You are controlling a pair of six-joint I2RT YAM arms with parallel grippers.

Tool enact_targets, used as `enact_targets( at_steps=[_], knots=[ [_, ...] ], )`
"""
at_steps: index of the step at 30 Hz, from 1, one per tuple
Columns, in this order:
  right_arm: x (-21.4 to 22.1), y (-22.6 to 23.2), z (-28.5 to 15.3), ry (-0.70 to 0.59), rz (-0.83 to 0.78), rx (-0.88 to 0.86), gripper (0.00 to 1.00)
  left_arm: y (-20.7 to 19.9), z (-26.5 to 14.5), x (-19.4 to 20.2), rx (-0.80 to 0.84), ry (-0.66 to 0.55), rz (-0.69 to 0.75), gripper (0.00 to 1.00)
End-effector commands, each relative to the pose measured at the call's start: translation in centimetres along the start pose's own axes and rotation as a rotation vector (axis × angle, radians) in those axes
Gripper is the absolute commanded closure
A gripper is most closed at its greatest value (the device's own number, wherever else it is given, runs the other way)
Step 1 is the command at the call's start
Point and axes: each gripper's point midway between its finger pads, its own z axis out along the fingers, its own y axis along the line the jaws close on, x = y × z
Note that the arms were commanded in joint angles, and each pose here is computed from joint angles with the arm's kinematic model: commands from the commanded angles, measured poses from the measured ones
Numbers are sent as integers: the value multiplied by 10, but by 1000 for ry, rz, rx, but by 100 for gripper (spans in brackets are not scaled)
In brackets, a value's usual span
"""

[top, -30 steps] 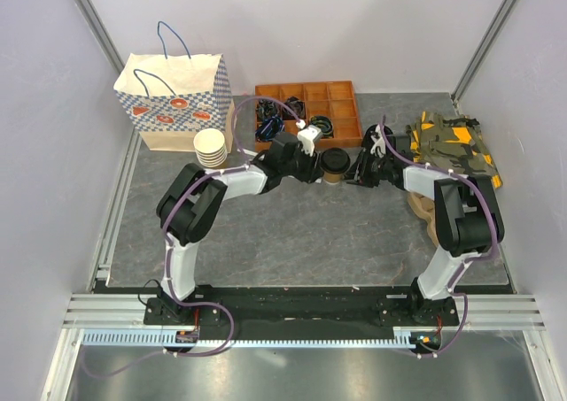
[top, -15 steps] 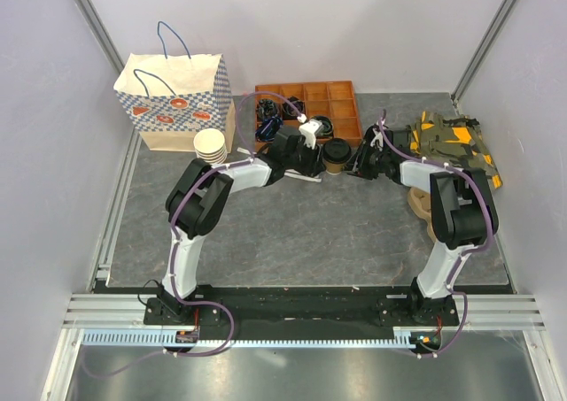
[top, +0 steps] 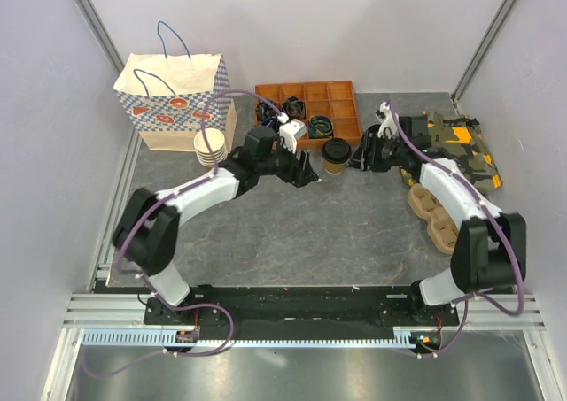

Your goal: Pack the takeout coffee

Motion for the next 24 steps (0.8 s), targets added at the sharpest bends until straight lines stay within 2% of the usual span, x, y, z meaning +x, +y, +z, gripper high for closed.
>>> enact_targets(
  at_steps=[1,2,4,6,8,9,12,14,20,24],
  knots=[
    [-7,35,-50,23,-176,-46,30,-44,-65,-13,97,9,113,24],
    [-14,42,-61,7,-240,-50,27,-48,-75,-10,102,20,129,23],
    [-4,43,-74,50,-249,-30,20,-58,-104,-5,103,54,169,19],
    [1,44,-91,69,-309,-3,17,-65,-125,-5,110,77,213,16],
    [3,48,-105,68,-348,8,4,-71,-156,-1,121,108,265,15],
    [12,44,-110,104,-363,28,2,-72,-166,0,129,112,278,13],
    [27,37,-127,156,-404,81,2,-59,-205,7,86,99,279,12],
    [37,20,-141,196,-429,179,2,-48,-229,18,41,102,258,12],
    [63,-24,-181,364,-578,391,7,-48,-262,41,8,121,235,10],
    [76,-52,-194,483,-618,459,18,-54,-268,55,48,172,197,11]
  ],
)
